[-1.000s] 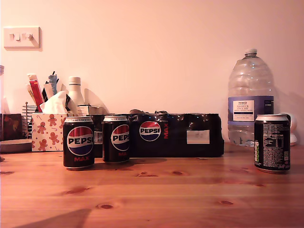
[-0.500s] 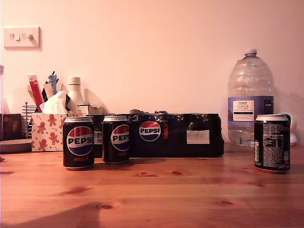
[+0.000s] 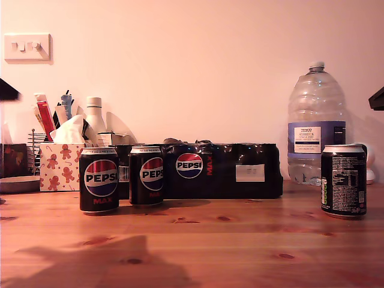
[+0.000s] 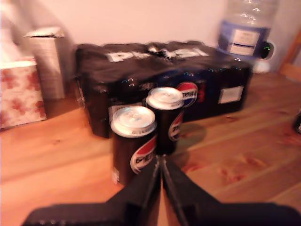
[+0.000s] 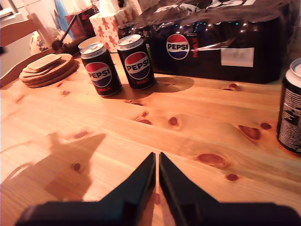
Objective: Stack up the Pepsi cans on top of each other
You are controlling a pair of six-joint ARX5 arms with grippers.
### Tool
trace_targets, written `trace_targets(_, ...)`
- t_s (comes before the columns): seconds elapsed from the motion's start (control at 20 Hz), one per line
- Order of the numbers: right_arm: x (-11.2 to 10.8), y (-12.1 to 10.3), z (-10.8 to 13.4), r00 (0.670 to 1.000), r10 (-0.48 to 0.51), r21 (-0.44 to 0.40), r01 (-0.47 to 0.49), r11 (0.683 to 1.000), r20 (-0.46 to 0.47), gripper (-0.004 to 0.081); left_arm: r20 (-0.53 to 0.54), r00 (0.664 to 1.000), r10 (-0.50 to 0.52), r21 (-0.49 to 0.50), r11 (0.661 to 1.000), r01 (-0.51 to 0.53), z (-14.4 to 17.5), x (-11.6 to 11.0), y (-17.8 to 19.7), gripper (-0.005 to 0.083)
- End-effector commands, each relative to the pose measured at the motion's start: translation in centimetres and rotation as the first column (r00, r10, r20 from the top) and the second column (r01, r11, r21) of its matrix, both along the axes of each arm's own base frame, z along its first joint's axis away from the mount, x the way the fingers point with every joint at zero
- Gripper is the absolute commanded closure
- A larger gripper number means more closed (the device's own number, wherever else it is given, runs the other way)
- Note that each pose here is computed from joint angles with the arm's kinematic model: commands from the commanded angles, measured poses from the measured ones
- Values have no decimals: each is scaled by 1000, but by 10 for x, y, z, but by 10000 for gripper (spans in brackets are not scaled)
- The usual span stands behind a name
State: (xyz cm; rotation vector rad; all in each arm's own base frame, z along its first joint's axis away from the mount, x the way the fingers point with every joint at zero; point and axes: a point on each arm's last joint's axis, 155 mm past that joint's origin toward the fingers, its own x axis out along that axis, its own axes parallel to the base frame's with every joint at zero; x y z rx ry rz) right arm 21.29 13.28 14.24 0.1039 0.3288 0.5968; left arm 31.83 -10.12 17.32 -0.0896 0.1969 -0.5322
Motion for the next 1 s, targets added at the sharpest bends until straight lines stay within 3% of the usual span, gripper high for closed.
trace_targets(0.0,-2,5,3,1000,23,6,-23,1000,4,782,19,1000,-20,3,1000,20,4,13,-2,795)
trace_targets(0.45,-5,9,3,999,46,8,-46,999,3,782,81,987,-139,19,990,138,-5,87,16,795)
trace_targets(0.95,-5,9,3,999,49,7,-49,999,4,782,72,979,-189,94,979,182,-48,168,27,795)
